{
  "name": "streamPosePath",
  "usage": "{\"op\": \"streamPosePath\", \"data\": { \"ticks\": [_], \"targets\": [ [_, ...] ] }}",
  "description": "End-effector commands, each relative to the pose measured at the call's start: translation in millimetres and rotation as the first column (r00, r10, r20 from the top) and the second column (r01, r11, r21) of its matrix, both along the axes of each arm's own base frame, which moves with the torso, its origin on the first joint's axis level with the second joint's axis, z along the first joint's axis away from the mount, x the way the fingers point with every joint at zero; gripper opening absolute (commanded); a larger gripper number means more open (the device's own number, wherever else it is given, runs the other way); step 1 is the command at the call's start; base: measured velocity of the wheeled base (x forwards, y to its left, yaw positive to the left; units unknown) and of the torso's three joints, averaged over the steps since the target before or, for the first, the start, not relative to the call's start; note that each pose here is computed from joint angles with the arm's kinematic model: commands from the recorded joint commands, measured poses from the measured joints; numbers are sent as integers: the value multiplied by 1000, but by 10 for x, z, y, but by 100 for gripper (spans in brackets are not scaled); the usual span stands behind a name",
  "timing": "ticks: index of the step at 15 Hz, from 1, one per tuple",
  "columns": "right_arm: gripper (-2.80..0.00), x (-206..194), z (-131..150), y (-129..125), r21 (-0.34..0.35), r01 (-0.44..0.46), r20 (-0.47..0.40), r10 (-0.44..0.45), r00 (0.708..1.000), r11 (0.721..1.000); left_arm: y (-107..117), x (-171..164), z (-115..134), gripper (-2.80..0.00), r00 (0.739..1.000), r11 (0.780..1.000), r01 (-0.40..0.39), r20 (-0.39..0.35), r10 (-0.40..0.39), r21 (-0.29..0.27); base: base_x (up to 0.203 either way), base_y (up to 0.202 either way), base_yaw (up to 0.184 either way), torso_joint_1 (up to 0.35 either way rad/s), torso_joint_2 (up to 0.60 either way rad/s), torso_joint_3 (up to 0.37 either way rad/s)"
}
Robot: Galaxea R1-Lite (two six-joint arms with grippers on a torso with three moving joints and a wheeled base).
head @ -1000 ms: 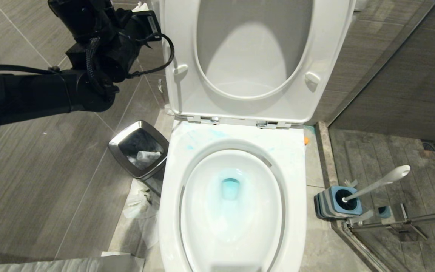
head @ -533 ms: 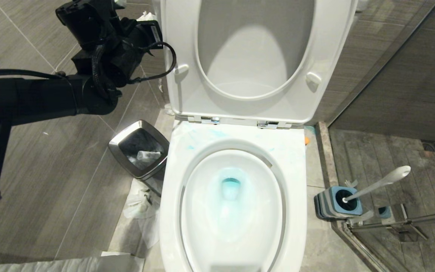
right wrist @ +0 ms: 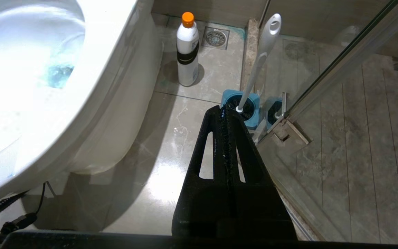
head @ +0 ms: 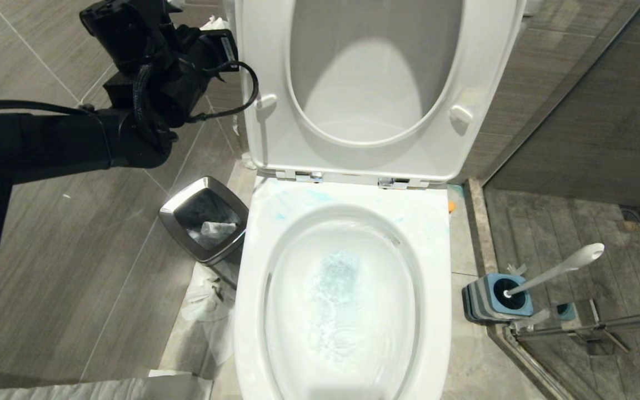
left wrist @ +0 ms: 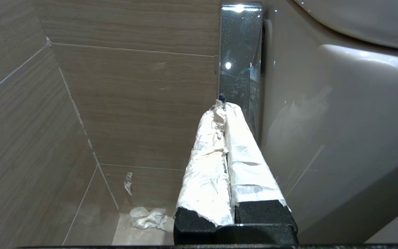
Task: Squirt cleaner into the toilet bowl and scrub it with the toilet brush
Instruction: Flush the toilet
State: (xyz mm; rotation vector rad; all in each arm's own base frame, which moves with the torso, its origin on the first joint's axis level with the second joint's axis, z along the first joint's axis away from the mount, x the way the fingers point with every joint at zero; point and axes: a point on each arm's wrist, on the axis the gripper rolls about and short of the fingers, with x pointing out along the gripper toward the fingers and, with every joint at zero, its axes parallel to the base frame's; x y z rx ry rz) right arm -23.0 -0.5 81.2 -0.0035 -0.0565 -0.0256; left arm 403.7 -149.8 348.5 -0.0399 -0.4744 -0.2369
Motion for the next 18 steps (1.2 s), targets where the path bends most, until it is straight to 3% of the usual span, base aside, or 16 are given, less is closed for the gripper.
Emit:
{"op": "streamPosePath", "data": {
  "ticks": [1, 6, 14, 16, 18],
  "targets": [
    [-280, 20, -67, 0, 0, 1, -24, -1, 1000, 1000, 28, -53, 75, -280, 1000, 1000, -2, 20, 3, -9, 0, 0, 0, 0, 0, 0],
    [-280, 21, -70, 0, 0, 1, -25, -1, 1000, 1000, 173, -325, 381, -280, 999, 1000, -22, 49, 22, -1, 0, 0, 0, 0, 0, 0],
    [-280, 20, -67, 0, 0, 1, -24, -1, 1000, 1000, 417, -990, 922, -280, 988, 999, -23, 151, 29, -40, 0, 0, 0, 0, 0, 0],
    [-280, 20, -67, 0, 0, 1, -24, -1, 1000, 1000, 485, -1190, 1020, -280, 988, 1000, -15, 153, 18, -22, 0, 0, 0, 0, 0, 0],
    [-280, 20, -68, 0, 0, -1, -25, 1, 1000, 1000, 579, -1415, 1139, -280, 986, 999, 39, 159, -43, 29, 0, 0, 0, 0, 0, 0]
  ]
}}
